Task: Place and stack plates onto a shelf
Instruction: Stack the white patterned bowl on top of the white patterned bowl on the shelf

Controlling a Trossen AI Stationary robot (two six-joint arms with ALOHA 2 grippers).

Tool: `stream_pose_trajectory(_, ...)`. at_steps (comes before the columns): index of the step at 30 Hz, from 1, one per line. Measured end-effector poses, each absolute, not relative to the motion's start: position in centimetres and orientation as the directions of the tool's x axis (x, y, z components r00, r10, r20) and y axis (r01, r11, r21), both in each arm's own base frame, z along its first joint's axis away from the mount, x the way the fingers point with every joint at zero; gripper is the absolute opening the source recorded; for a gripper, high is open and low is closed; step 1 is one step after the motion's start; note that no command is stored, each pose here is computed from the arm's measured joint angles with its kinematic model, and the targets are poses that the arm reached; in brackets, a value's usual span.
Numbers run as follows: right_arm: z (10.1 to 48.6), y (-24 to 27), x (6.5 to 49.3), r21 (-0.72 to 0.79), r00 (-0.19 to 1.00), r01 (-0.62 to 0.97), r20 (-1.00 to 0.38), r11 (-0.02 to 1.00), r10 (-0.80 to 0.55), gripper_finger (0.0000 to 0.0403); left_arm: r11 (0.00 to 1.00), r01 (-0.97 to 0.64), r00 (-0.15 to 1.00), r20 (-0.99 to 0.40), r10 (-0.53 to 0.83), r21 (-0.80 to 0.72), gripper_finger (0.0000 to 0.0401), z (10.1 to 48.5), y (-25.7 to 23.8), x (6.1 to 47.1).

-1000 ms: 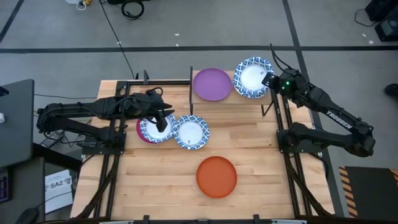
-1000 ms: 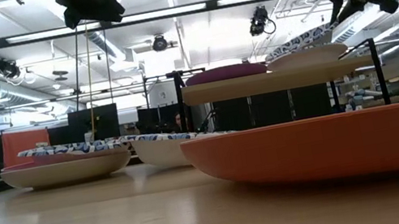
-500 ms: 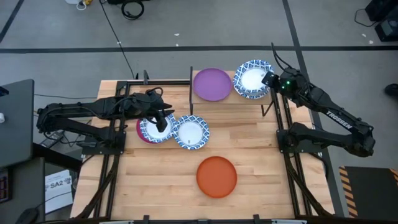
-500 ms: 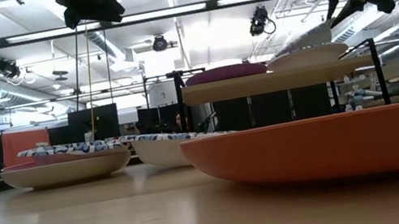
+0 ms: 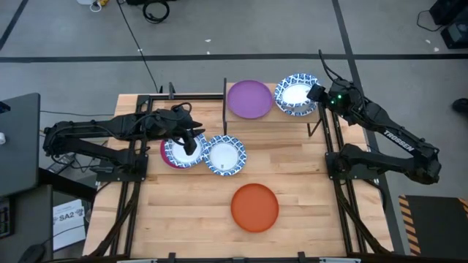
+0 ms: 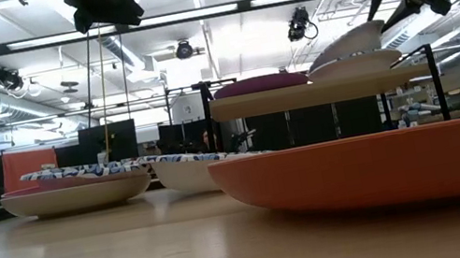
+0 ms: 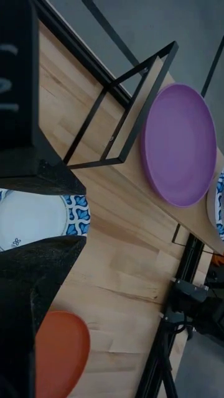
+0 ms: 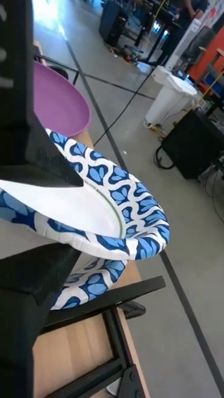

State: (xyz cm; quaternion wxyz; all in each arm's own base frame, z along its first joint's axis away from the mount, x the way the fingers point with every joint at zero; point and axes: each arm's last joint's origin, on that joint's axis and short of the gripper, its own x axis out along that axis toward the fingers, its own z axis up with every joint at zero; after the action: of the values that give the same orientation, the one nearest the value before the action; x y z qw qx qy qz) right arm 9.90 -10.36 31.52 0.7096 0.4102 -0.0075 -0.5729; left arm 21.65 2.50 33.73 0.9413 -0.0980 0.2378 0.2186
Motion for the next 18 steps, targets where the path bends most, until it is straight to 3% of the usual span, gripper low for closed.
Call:
stream_pose_trajectory(10, 31.52, -10.34, 9.88, 0.503, 0.343, 0.861, -0.459, 0.079, -0.819, 0.0213, 0.885, -0.458, 0.791, -0.491, 0.365, -0.081, 0.0121, 33.73, 2.5, 21.65)
stream_pose_trajectory(18, 31.2, -10.21, 9.74, 0.349, 0.329, 0.923, -0.491, 0.165, -0.807, 0.0226, 0.885, -0.458, 0.791, -0.49, 0.365, -0.081, 0.0121, 33.73, 2.5, 21.65)
